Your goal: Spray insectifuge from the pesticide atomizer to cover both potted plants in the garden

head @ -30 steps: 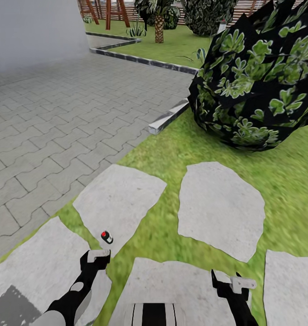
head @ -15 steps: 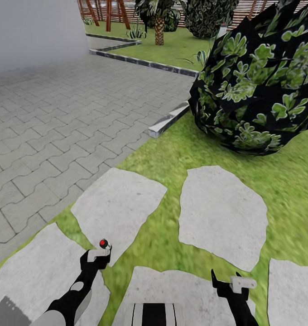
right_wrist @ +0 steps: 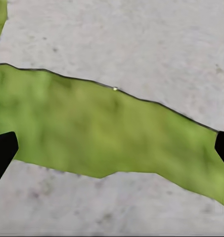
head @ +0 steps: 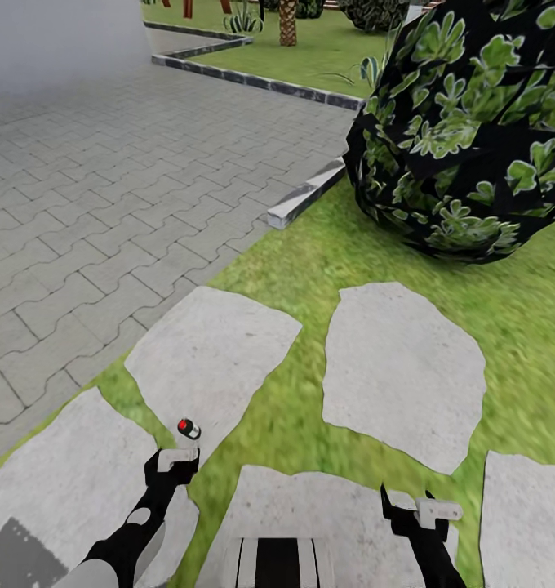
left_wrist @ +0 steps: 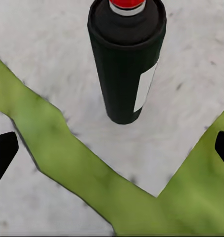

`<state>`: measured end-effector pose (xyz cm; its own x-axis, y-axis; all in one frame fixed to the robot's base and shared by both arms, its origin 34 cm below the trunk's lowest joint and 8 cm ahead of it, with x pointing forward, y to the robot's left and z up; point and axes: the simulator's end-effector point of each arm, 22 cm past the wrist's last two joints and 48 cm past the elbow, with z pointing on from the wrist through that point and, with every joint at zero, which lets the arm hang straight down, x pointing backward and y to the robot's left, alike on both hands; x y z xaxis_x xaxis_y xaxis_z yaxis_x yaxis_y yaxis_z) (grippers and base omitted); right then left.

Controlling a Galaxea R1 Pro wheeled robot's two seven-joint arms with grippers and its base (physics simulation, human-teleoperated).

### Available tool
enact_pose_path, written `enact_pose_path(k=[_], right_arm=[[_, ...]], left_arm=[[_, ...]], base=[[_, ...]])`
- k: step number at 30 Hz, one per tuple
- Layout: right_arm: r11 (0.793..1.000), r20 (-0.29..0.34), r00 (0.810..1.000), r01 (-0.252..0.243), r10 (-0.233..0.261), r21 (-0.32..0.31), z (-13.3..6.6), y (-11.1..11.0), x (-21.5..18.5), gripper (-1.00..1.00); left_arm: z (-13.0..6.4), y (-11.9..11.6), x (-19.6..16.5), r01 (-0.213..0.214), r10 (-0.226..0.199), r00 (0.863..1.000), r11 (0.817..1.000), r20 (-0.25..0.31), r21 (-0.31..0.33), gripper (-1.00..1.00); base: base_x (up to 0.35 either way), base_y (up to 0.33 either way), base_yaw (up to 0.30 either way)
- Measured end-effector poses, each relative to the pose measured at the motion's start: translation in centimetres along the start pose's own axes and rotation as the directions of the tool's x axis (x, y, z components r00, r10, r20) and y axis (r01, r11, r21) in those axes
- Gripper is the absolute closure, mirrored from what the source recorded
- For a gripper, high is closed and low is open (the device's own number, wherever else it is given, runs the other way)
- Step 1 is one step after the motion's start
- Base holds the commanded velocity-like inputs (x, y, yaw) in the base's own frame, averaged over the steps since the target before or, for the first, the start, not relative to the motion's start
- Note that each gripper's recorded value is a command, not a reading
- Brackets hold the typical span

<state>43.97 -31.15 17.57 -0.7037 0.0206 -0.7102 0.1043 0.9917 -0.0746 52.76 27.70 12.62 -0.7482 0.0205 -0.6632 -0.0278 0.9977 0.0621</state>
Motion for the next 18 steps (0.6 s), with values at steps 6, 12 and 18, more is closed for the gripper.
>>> enact_pose_path(k=[6,12,18], right_arm=[[1.0,-0.005,1.0,0.001,-0.001,0.0,-0.01,0.0,0.22,-1.0],[1.0,-0.005,1.0,0.001,-0.001,0.0,-0.02,0.0,0.22,-1.0],[1.0,-0.006,1.0,0.001,-0.001,0.0,-0.01,0.0,0.25,-1.0]], left_arm=[[0.01,-0.01,0.18,-0.001,0.001,1.0,1.0,-0.003,0.0,-1.0],[0.02,0.01,0.09,0.0,0.0,1.0,1.0,-0.001,-0.001,-1.0],[0.02,0.01,0.16,0.0,0.0,1.0,1.0,-0.003,-0.001,-1.0]], base=[[0.012,0.0,0.0],[0.206,0.0,0.0],[0.023,0.0,0.0]])
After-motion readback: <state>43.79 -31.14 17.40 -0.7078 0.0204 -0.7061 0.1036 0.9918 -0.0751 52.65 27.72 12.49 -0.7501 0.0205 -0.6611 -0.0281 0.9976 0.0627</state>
